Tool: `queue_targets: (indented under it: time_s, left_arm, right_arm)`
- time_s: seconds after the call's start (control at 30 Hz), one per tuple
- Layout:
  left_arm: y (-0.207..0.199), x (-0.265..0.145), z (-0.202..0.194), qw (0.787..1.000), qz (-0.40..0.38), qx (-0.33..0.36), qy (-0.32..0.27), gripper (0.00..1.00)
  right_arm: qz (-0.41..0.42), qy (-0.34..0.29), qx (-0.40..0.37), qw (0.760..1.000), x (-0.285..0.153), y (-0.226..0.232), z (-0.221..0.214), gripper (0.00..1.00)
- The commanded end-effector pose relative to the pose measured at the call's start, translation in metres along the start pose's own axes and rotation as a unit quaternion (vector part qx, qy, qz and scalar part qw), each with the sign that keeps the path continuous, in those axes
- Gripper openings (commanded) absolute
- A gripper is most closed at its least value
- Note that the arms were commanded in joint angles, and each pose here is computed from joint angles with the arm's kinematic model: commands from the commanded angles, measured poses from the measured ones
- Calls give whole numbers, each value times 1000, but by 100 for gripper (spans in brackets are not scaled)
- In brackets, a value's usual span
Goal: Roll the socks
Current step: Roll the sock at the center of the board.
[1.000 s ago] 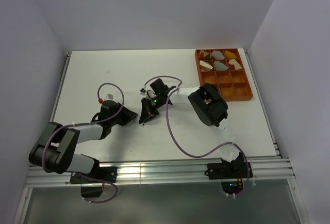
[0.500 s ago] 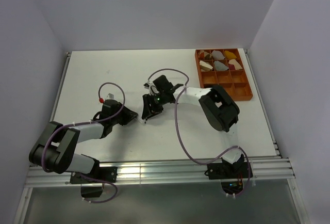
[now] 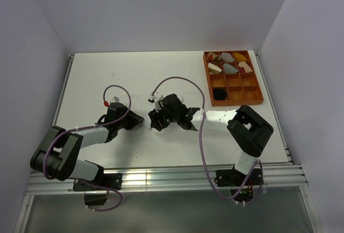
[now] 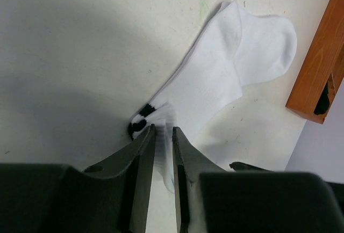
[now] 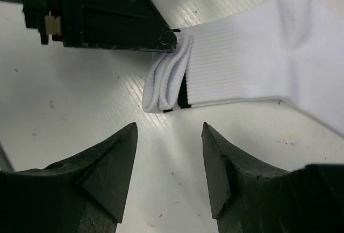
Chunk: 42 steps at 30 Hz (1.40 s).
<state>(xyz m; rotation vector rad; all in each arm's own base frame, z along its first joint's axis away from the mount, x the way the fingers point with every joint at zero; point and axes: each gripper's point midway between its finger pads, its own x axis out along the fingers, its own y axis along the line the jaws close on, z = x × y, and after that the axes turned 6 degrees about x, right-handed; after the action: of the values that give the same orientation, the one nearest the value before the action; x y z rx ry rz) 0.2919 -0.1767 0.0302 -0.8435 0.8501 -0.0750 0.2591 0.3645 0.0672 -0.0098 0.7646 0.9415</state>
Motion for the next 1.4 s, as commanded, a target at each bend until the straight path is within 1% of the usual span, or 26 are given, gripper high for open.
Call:
queue_targets:
  time_s: [0.0,0.03,0.1,0.17,0.2,0.27,0.4,0.43,0.53,0.73,0.87,1.0,1.13,1.37]
  left_arm:
    - [19,-1,-7,999,43,18,12,26]
    - [19,-1,-7,999,45,18,14,26]
    - [17,-1,-7,999,43,20,16,26]
    - [16,-1,-7,999,43,20,17,26]
    - [16,-1,-8,999,44,19,19,26]
    - [16,-1,-8,999,42,19,21,26]
    - [16,0,-9,999,44,20,25,25]
    - [16,0,-9,999,43,19,26,25]
    - [15,1,-10,999,41,20,27,25]
    - [15,0,-12,998,41,20,31,25]
    - [16,0,-12,998,43,20,34,25]
    - [15,-2,-12,998,40,23,33,25]
    - [15,-1,-13,998,41,27,36,25]
    - [17,-1,-14,998,40,30,38,24]
  right_arm:
    - [-42,-108,-104,988,-5,3,44,59]
    - [-37,-123,-130,983,-4,15,47,59]
    - [-49,-130,-156,978,0,17,46,59]
    - [-54,-132,-175,974,4,27,42,57]
    - [-66,-132,-186,971,7,25,41,57]
    - [-60,-131,-202,969,11,36,38,55]
    - [-55,-121,-218,967,20,45,33,52]
    - [-60,-109,-221,967,26,43,26,50]
    - [-64,-102,-226,967,34,41,20,49]
    - [-83,-89,-227,966,47,30,8,48]
    - [-110,-82,-232,963,56,18,2,48]
    - [-123,-87,-224,963,55,12,1,49]
    - [-112,-83,-209,968,55,14,1,49]
    - [-65,-92,-139,984,40,11,21,47]
